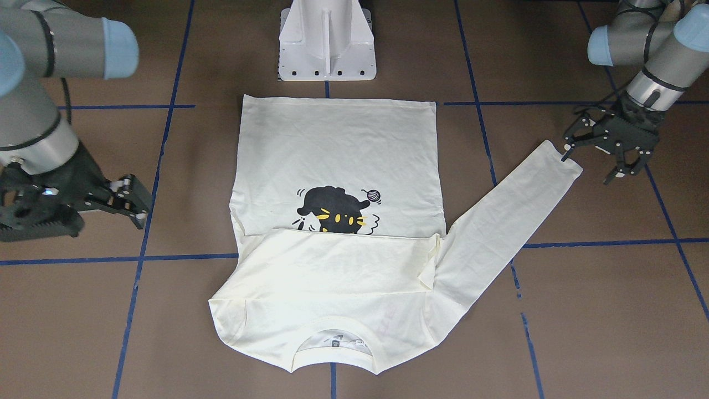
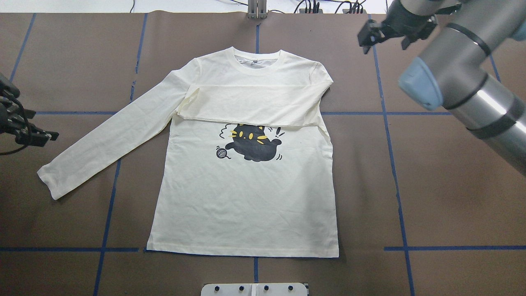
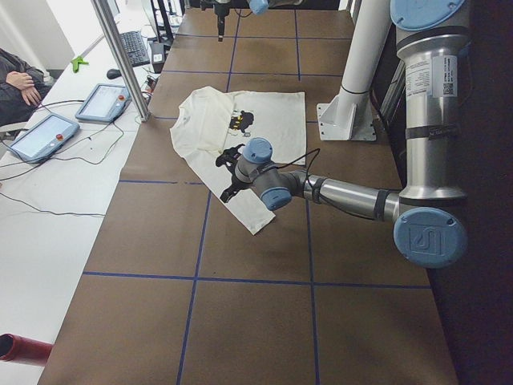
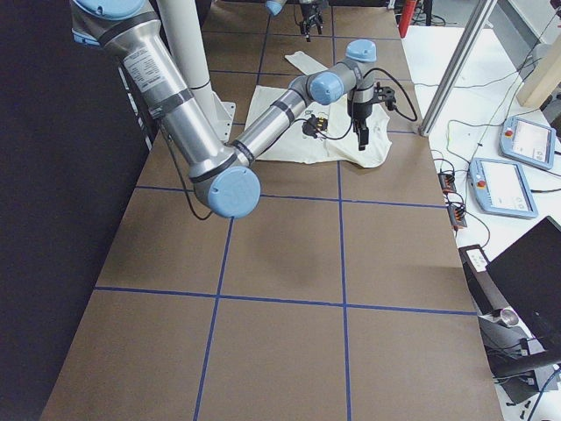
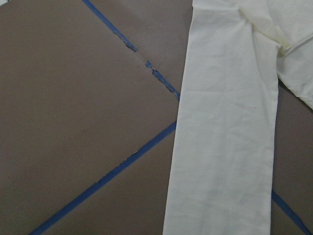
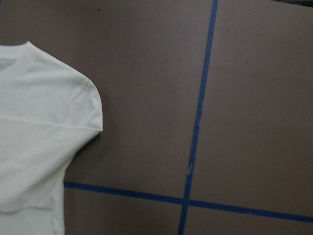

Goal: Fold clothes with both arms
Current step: 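Release the sleeve and raise the right gripper while the left gripper grasps the other cuff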

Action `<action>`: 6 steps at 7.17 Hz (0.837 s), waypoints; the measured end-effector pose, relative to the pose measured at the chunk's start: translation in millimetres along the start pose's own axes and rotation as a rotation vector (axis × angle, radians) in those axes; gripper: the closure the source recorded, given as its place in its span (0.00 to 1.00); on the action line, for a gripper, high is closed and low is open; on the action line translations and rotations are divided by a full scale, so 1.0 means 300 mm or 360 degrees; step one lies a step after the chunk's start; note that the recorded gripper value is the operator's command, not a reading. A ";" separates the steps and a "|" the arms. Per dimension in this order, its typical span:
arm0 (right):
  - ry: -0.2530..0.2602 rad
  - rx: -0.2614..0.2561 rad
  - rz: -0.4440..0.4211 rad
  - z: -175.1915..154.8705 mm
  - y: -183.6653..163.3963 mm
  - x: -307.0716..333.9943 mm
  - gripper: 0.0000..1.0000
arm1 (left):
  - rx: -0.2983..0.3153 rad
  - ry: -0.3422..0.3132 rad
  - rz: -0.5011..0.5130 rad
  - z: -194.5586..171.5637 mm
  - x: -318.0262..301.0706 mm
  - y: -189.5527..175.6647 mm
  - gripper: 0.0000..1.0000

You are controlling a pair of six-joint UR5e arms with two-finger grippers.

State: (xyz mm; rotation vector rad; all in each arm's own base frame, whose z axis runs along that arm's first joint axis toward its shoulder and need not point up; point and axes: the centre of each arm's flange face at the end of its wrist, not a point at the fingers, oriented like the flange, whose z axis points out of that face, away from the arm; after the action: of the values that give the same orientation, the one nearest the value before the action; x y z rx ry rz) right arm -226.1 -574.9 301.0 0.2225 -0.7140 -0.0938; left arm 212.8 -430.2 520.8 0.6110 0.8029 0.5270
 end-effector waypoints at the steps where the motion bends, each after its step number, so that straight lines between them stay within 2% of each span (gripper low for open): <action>1: 0.0001 -0.0033 -0.0068 -0.007 0.145 0.144 0.00 | -0.0059 -0.0016 0.0031 0.047 0.043 0.067 0.00; 3: 0.0002 -0.0099 -0.0161 -0.041 0.380 0.384 0.00 | -0.0142 -0.0033 0.0093 0.097 0.101 0.200 0.00; 6: -0.0048 -0.0132 -0.0222 -0.066 0.560 0.582 0.00 | -0.0225 -0.0014 0.0176 0.145 0.182 0.318 0.03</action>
State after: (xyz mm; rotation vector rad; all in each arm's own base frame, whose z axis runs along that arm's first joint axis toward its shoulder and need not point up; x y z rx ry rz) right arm -80.0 -436.3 437.3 0.1916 -0.7227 -0.2597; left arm 259.9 -340.6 582.1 0.5287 0.7198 0.6762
